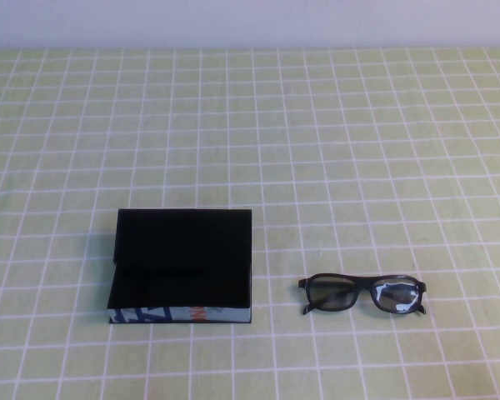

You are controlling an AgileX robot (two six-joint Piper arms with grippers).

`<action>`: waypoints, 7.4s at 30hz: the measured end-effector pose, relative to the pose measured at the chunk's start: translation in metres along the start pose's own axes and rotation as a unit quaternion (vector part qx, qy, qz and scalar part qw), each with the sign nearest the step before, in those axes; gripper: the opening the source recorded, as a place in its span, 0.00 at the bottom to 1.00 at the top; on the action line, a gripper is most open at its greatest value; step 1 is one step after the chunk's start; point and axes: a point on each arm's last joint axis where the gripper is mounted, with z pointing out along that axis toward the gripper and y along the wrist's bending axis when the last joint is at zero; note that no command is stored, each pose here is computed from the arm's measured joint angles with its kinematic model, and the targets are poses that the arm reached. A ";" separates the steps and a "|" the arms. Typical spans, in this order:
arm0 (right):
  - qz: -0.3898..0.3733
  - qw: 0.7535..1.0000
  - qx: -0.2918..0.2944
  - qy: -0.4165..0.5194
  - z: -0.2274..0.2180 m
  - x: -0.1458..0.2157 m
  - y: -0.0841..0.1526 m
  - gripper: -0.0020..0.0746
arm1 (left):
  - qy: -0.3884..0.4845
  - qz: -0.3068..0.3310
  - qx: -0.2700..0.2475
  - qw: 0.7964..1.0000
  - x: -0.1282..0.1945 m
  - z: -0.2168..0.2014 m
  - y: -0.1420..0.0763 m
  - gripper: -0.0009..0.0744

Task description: Return glasses to glasses case

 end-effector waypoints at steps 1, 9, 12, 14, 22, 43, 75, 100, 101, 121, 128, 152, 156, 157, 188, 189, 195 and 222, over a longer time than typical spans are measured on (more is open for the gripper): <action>0.000 1.000 0.000 0.000 0.000 0.000 0.000 0.00 | 0.000 0.000 0.000 1.000 0.000 0.000 0.000 0.01; 0.000 1.000 0.000 0.000 0.000 0.000 0.000 0.00 | 0.000 0.000 0.000 1.000 0.000 0.000 0.000 0.01; 0.000 1.000 0.000 0.000 0.000 0.000 0.000 0.00 | 0.000 0.000 0.000 1.000 0.000 0.000 0.000 0.01; 0.000 1.000 0.000 0.000 0.000 0.000 0.000 0.00 | 0.000 0.000 0.000 1.000 0.000 0.000 0.000 0.01; 0.000 1.000 0.000 0.000 0.000 0.000 0.000 0.00 | 0.000 0.000 0.000 1.000 0.000 0.000 0.000 0.01; 0.000 1.000 0.000 0.000 0.000 0.000 0.000 0.00 | 0.000 0.000 0.000 1.000 0.000 0.000 0.000 0.01; 0.245 0.927 -0.147 0.243 0.011 -0.070 0.049 0.00 | 0.000 0.000 0.000 1.000 0.000 0.000 0.000 0.01; -0.326 0.734 -0.331 0.496 0.170 -0.114 0.161 0.00 | 0.000 0.000 0.000 1.000 0.000 0.000 0.000 0.01; -0.346 0.721 -0.339 0.496 0.174 -0.112 0.164 0.01 | 0.000 0.000 0.000 1.000 0.000 0.000 0.000 0.01; -0.563 0.587 -0.411 0.411 0.247 -0.072 0.171 0.67 | 0.000 0.000 0.000 1.000 0.000 0.000 0.000 0.01; -0.561 0.591 -0.408 0.412 0.261 -0.071 0.172 0.67 | 0.000 0.000 0.000 1.000 0.000 0.000 0.000 0.01; -0.553 0.574 -0.415 0.438 0.281 -0.043 0.174 0.67 | 0.000 0.000 0.000 1.000 0.000 0.000 0.000 0.01; -0.553 0.574 -0.415 0.438 0.281 -0.043 0.174 0.67 | 0.000 0.000 0.000 1.000 0.000 0.000 0.000 0.01; -0.553 0.574 -0.415 0.438 0.281 -0.043 0.174 0.66 | 0.000 0.000 0.000 1.000 0.000 0.000 0.000 0.01; -0.487 0.568 -0.370 0.551 0.263 -0.048 0.168 0.12 | 0.000 0.000 0.000 1.000 0.000 0.000 0.000 0.01; -0.488 0.572 -0.363 0.550 0.262 -0.052 0.171 0.12 | 0.000 0.000 0.000 1.000 0.000 0.000 0.000 0.01; -0.498 0.629 -0.327 0.500 0.252 -0.088 0.221 0.11 | 0.000 0.000 0.000 1.000 0.000 0.000 0.000 0.01; -0.590 0.612 -0.397 0.346 0.228 -0.075 0.384 0.11 | 0.000 0.000 0.000 1.000 0.000 0.000 0.000 0.01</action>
